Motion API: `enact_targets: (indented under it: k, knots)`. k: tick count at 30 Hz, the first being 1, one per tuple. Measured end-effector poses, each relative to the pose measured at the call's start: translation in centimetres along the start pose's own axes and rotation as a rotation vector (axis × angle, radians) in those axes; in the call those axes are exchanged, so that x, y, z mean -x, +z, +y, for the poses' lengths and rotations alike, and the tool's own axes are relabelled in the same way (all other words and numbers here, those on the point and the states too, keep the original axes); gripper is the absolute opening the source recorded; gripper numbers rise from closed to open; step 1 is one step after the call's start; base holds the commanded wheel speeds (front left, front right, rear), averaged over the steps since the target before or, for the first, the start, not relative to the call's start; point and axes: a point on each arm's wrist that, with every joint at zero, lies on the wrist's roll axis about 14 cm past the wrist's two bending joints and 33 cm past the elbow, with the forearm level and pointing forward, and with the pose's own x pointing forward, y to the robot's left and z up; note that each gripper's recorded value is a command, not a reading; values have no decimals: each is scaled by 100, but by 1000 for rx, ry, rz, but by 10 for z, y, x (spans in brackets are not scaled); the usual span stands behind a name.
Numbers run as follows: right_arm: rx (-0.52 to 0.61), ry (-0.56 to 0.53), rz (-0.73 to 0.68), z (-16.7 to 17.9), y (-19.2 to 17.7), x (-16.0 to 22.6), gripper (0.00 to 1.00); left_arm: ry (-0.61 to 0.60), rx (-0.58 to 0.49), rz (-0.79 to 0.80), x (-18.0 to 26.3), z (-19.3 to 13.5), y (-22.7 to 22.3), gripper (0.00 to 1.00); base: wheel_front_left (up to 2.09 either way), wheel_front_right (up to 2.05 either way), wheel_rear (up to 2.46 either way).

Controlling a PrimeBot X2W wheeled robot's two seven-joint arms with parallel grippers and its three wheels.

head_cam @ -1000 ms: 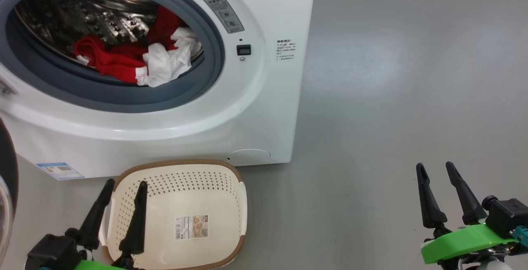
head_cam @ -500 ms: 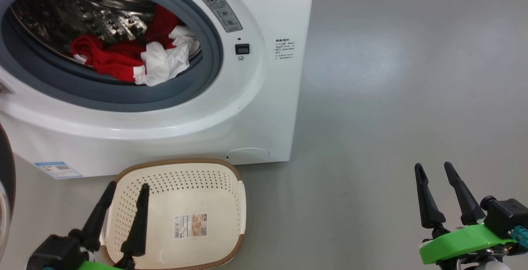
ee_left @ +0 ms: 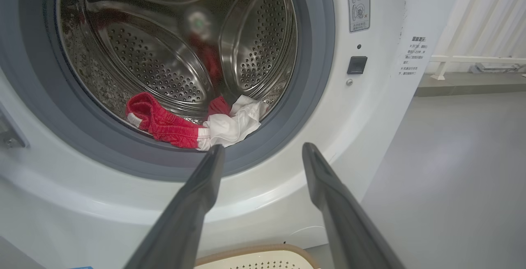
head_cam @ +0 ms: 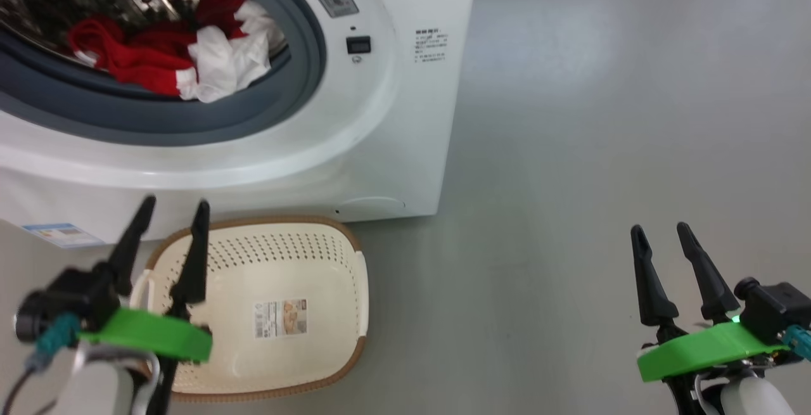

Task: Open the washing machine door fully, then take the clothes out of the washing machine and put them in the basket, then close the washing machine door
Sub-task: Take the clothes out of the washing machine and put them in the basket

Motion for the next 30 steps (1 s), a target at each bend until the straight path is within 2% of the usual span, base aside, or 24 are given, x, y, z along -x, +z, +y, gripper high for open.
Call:
enact_targets:
  k: [9, 18, 30]
  knots:
    - [-2, -8, 17, -2, -10, -24, 100, -11, -79, 33, -76, 10, -9, 100, 0, 0, 0]
    - [7, -39, 34, -14, -22, -43, 100, -27, -98, 80, -148, 7, -25, 100, 0, 0, 0]
    - [-12, -87, 75, -33, -45, -61, 100, -66, -111, 203, -214, -1, -70, 100, 0, 0, 0]
